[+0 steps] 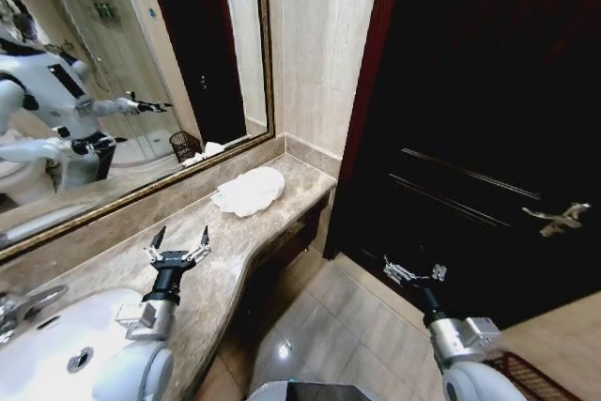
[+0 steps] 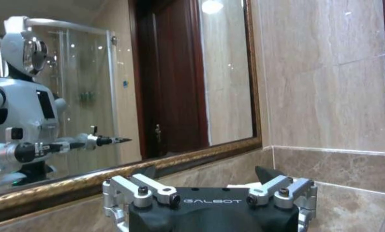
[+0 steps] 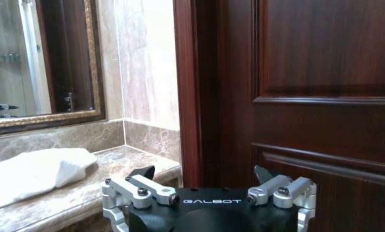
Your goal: Discard the used towel into the hamper.
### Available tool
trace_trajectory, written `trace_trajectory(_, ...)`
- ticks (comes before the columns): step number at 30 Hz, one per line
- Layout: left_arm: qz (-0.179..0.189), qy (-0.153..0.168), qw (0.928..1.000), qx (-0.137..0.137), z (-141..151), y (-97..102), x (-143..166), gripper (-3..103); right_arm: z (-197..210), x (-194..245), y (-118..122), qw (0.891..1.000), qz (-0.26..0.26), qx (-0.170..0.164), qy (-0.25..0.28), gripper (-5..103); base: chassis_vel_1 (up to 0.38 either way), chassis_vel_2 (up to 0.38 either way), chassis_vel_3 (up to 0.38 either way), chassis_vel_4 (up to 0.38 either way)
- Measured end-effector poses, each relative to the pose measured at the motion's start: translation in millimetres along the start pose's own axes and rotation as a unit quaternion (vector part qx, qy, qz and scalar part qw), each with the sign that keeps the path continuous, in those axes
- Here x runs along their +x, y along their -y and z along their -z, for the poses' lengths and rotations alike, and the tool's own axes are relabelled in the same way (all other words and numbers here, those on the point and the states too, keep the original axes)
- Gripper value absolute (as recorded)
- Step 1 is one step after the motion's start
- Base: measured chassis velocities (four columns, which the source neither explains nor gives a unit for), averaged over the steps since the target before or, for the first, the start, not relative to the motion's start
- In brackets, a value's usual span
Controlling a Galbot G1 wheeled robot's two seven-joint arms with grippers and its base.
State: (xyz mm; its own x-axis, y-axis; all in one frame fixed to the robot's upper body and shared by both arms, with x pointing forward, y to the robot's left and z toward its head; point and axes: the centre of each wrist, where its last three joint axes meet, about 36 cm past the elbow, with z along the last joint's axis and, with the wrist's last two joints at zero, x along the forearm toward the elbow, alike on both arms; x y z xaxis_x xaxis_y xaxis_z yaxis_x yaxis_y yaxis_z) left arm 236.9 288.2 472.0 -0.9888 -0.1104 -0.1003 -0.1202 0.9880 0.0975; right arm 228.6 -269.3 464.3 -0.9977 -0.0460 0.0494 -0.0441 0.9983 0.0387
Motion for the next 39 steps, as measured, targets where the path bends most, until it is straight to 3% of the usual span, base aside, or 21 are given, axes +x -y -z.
trace_trajectory(11,-0.006,-0.014,0.9998,0.012,5.2,1.2,-12.7,100,6.6,-6.8,1.0,1.0,-0.001,0.004,0.008,100,-0.021,0.014,0.012,0.001)
trace_trajectory(16,-0.012,-0.042,0.9982,0.04,12.4,-0.6,-32.0,100,6.7,-9.6,1.2,1.0,-0.009,0.006,0.01,100,0.0,0.0,0.0,0.0)
trace_trajectory(18,-0.022,-0.056,0.9956,0.072,23.3,0.8,-48.5,100,6.3,-9.3,1.6,1.0,-0.017,0.01,0.008,100,0.0,0.0,0.0,0.0)
trace_trajectory(21,-0.025,-0.063,0.9942,0.083,31.4,1.4,-66.1,100,4.9,-7.3,1.1,1.0,-0.025,0.012,0.003,100,0.0,0.0,0.0,0.0)
trace_trajectory(25,-0.017,-0.079,0.9938,0.076,33.8,2.6,-91.3,100,3.1,-3.5,-0.3,0.999,-0.033,0.017,-0.003,100,0.0,0.0,0.0,0.0)
trace_trajectory(26,-0.009,-0.104,0.9917,0.074,35.7,6.6,-104.2,100,2.8,-0.9,-1.3,0.999,-0.037,0.02,-0.006,100,0.0,0.0,0.0,0.0)
trace_trajectory(28,-0.009,-0.116,0.9905,0.074,38.1,8.4,-108.9,100,2.6,0.0,-1.5,0.999,-0.039,0.022,-0.007,100,0.0,0.0,0.0,0.0)
trace_trajectory(29,-0.011,-0.149,0.986,0.074,44.9,13.6,-121.8,100,2.3,2.1,-2.0,0.999,-0.043,0.027,-0.01,100,0.0,0.0,0.0,0.0)
trace_trajectory(31,-0.015,-0.176,0.9822,0.064,49.0,19.4,-140.5,100,2.5,3.7,-2.2,0.998,-0.048,0.033,-0.012,100,0.0,0.0,0.0,0.0)
trace_trajectory(32,-0.015,-0.176,0.9822,0.064,49.0,19.4,-140.5,100,2.5,3.7,-2.2,0.998,-0.048,0.033,-0.012,100,0.0,0.0,0.0,0.0)
trace_trajectory(34,-0.018,-0.178,0.983,0.042,52.7,22.9,-174.9,100,4.3,4.3,-2.9,0.998,-0.056,0.038,-0.011,100,0.0,0.0,0.0,0.0)
trace_trajectory(39,-0.018,-0.191,0.9806,0.04,55.9,24.3,-214.1,100,5.5,2.8,-4.0,0.997,-0.063,0.041,-0.011,100,0.0,0.0,0.0,0.0)
